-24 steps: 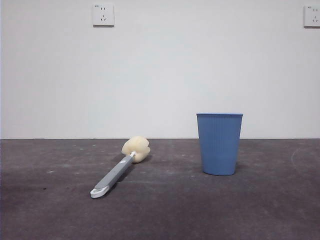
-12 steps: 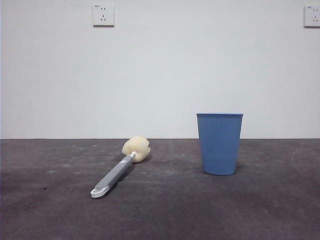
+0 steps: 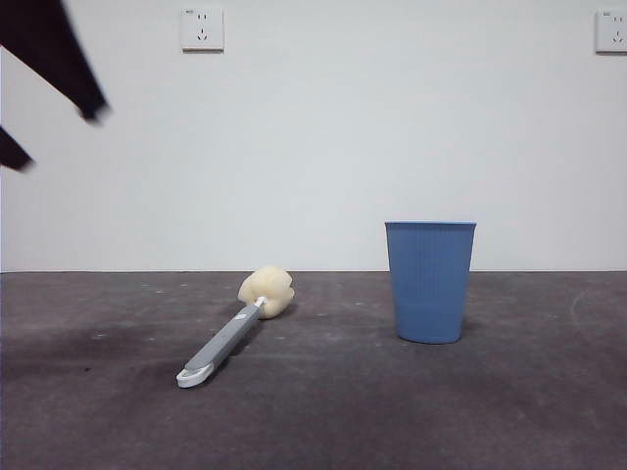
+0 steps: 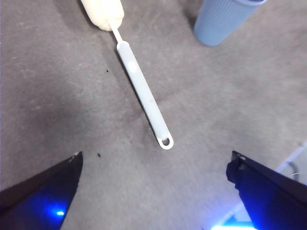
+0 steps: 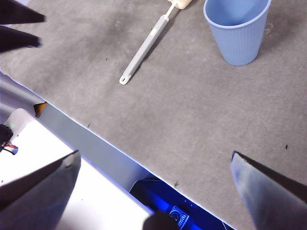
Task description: Pick up the cup brush,pick up the cup,insert the brush into the cup,clean the cup,put the cup brush back,put the cup back to the fixed position on the table
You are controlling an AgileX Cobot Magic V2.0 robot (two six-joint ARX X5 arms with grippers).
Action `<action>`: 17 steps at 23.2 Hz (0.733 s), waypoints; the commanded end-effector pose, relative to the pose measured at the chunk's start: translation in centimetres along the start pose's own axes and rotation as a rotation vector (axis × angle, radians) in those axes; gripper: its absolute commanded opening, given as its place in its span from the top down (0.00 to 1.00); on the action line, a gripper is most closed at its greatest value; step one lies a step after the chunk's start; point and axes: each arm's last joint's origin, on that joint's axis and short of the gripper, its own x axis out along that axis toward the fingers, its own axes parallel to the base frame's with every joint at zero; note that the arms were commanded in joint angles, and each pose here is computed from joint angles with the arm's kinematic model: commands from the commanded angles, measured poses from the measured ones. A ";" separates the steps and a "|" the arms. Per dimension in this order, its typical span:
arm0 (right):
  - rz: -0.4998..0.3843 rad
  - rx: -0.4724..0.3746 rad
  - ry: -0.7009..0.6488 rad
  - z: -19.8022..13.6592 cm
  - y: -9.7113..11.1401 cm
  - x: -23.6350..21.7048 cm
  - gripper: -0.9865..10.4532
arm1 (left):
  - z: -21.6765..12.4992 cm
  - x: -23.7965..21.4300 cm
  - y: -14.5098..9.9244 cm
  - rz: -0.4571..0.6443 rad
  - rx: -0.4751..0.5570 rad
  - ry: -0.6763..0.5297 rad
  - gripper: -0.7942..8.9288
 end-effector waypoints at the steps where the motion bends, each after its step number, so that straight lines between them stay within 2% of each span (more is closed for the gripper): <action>1: -0.001 0.004 -0.005 0.1 0.0 0.0 0.39 | 1.1 3.3 -1.5 0.097 -0.022 0.043 0.37; 5: -0.001 0.011 -0.005 0.1 0.0 0.0 0.39 | 2.5 8.9 -3.4 0.161 0.000 0.114 0.37; 8: 0.000 0.011 -0.005 0.1 0.0 0.0 0.39 | 2.8 12.9 -3.8 0.207 0.002 0.173 0.37; 14: -0.001 0.012 -0.005 0.1 0.0 0.0 0.39 | 2.2 16.6 -3.5 0.236 -0.066 0.209 0.37; 17: -0.001 0.014 -0.008 0.2 0.0 0.0 0.39 | 1.7 17.6 -3.1 0.292 -0.088 0.220 0.37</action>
